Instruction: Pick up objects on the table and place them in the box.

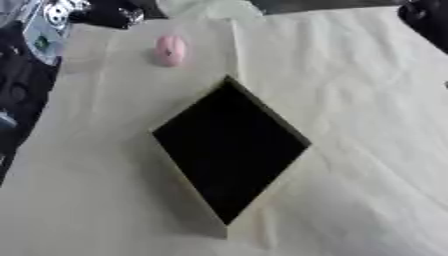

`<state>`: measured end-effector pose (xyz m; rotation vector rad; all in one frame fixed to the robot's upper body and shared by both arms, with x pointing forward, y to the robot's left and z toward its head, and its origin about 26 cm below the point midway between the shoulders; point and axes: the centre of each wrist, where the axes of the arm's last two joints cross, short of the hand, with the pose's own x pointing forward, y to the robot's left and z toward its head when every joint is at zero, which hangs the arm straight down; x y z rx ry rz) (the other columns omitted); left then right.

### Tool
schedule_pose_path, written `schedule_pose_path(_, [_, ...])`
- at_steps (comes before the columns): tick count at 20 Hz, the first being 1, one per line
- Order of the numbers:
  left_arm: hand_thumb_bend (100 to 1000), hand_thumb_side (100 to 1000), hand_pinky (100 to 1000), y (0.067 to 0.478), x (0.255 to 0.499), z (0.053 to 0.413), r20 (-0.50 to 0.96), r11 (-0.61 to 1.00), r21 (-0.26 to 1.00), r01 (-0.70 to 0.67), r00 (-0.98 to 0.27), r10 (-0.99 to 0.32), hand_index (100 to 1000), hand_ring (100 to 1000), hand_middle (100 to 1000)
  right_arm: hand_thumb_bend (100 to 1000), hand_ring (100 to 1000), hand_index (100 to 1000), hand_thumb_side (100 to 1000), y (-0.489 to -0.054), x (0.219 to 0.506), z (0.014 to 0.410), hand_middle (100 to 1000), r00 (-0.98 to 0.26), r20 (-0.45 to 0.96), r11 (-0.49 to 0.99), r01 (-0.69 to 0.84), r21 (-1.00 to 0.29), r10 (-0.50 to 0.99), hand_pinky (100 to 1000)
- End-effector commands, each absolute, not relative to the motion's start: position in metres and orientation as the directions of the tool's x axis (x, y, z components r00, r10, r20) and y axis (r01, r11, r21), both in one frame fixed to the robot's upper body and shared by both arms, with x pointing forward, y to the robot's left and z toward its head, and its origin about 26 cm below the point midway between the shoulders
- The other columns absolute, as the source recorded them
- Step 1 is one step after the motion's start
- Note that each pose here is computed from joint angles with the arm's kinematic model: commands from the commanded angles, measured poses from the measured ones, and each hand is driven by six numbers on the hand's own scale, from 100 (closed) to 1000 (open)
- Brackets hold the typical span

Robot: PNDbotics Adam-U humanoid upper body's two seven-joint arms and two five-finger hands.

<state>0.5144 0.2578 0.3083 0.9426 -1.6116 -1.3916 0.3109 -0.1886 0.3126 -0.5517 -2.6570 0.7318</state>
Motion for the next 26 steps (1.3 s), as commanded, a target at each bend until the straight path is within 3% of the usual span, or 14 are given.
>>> schedule_pose_path(1, [327, 492, 818, 0.257, 0.511, 0.33, 0.047, 0.07, 0.997, -0.042, -0.411, -0.911, 888, 880, 845, 100, 792, 846, 669, -0.189, 0.306, 0.32, 691, -0.881, 0.18, 0.795, 0.285, -0.535, 0.437, 816])
schedule_pose_path(7, [319, 506, 819, 0.256, 0.511, 0.327, 0.059, 0.042, 0.998, 0.05, -0.428, -0.902, 896, 883, 847, 100, 791, 846, 670, -0.189, 0.306, 0.319, 690, -0.88, 0.185, 0.796, 0.283, -0.535, 0.438, 815])
schedule_pose_path(10, [368, 547, 819, 0.255, 0.511, 0.328, 0.072, 0.043, 0.996, 0.074, -0.444, -0.893, 896, 883, 850, 100, 791, 847, 671, -0.189, 0.306, 0.319, 690, -0.88, 0.187, 0.796, 0.28, -0.537, 0.436, 815])
schedule_pose_path(16, [356, 517, 816, 0.255, 0.51, 0.327, 0.078, 0.034, 0.994, 0.105, -0.446, -0.892, 894, 883, 851, 100, 790, 847, 672, -0.189, 0.306, 0.318, 689, -0.881, 0.189, 0.796, 0.277, -0.538, 0.434, 814])
schedule_pose_path(18, [278, 408, 810, 0.255, 0.511, 0.324, 0.08, 0.032, 0.993, 0.118, -0.438, -0.895, 897, 882, 854, 100, 789, 846, 673, -0.189, 0.306, 0.318, 688, -0.881, 0.189, 0.796, 0.277, -0.538, 0.434, 813])
schedule_pose_path(20, [254, 354, 809, 0.255, 0.511, 0.322, 0.082, 0.028, 0.991, 0.131, -0.428, -0.9, 898, 882, 858, 100, 787, 846, 673, -0.19, 0.306, 0.319, 687, -0.881, 0.189, 0.796, 0.278, -0.537, 0.434, 813])
schedule_pose_path(26, [231, 307, 804, 0.256, 0.512, 0.319, 0.09, 0.036, 0.99, 0.138, -0.413, -0.906, 905, 877, 859, 100, 783, 846, 674, -0.19, 0.306, 0.32, 683, -0.881, 0.188, 0.798, 0.278, -0.535, 0.434, 812])
